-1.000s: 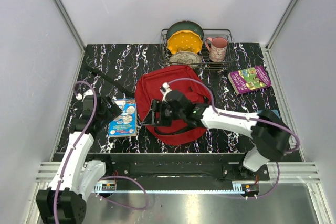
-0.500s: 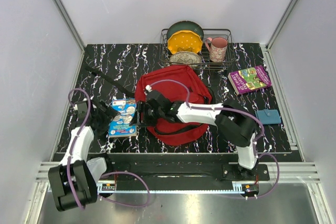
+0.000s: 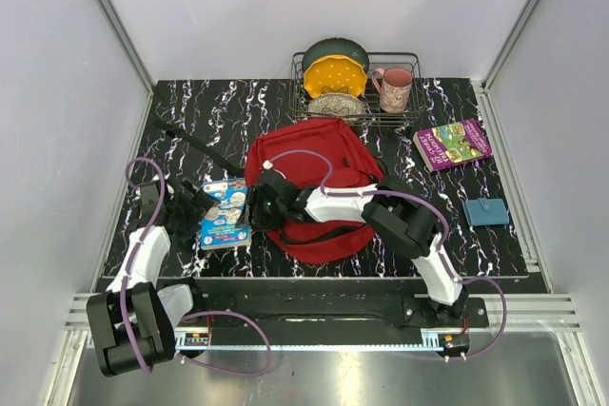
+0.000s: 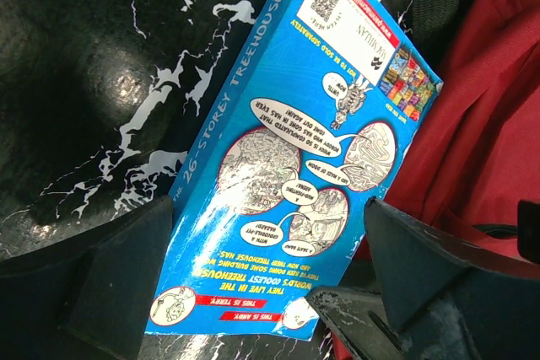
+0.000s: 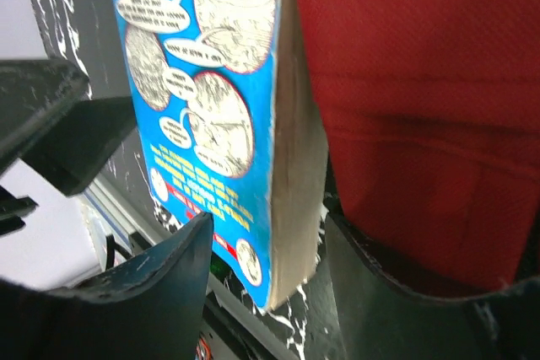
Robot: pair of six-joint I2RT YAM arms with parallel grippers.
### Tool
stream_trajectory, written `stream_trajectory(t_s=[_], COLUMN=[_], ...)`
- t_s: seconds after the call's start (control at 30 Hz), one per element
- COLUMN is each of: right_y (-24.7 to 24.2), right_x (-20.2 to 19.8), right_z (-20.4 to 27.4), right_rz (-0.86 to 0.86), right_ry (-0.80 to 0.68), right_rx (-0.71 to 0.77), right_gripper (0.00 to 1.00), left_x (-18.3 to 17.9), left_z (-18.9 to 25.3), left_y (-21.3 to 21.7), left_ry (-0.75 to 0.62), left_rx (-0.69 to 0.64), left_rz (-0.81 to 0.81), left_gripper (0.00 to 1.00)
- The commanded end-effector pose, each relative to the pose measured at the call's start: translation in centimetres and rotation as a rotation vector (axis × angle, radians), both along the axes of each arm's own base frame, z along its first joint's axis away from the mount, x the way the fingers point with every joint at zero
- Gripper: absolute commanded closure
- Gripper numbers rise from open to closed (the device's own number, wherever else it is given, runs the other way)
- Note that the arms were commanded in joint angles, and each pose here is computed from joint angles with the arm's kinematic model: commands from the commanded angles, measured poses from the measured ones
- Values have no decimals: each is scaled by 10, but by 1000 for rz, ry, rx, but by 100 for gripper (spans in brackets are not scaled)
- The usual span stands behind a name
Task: Pack the student bag
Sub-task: Pick up the book from the center of the board.
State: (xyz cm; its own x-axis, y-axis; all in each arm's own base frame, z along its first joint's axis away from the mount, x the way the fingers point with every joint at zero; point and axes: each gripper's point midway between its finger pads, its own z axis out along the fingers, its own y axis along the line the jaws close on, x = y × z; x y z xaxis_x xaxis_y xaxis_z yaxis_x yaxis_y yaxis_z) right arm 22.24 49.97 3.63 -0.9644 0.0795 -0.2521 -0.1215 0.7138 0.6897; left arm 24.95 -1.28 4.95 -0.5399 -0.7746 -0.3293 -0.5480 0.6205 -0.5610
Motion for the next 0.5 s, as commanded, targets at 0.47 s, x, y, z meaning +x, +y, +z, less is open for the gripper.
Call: stream_trajectory(t_s=[0.47], right_y=[33], right_x=[10], right_z=[19], right_rz=[20], right_ry=[-53], right_rx=[135], right_gripper=[52], left_x=[0], left_z=[4], left_y=[-26], left_ry=[-84], left_rx=[-116], left_rz=[-98], left_gripper=[6])
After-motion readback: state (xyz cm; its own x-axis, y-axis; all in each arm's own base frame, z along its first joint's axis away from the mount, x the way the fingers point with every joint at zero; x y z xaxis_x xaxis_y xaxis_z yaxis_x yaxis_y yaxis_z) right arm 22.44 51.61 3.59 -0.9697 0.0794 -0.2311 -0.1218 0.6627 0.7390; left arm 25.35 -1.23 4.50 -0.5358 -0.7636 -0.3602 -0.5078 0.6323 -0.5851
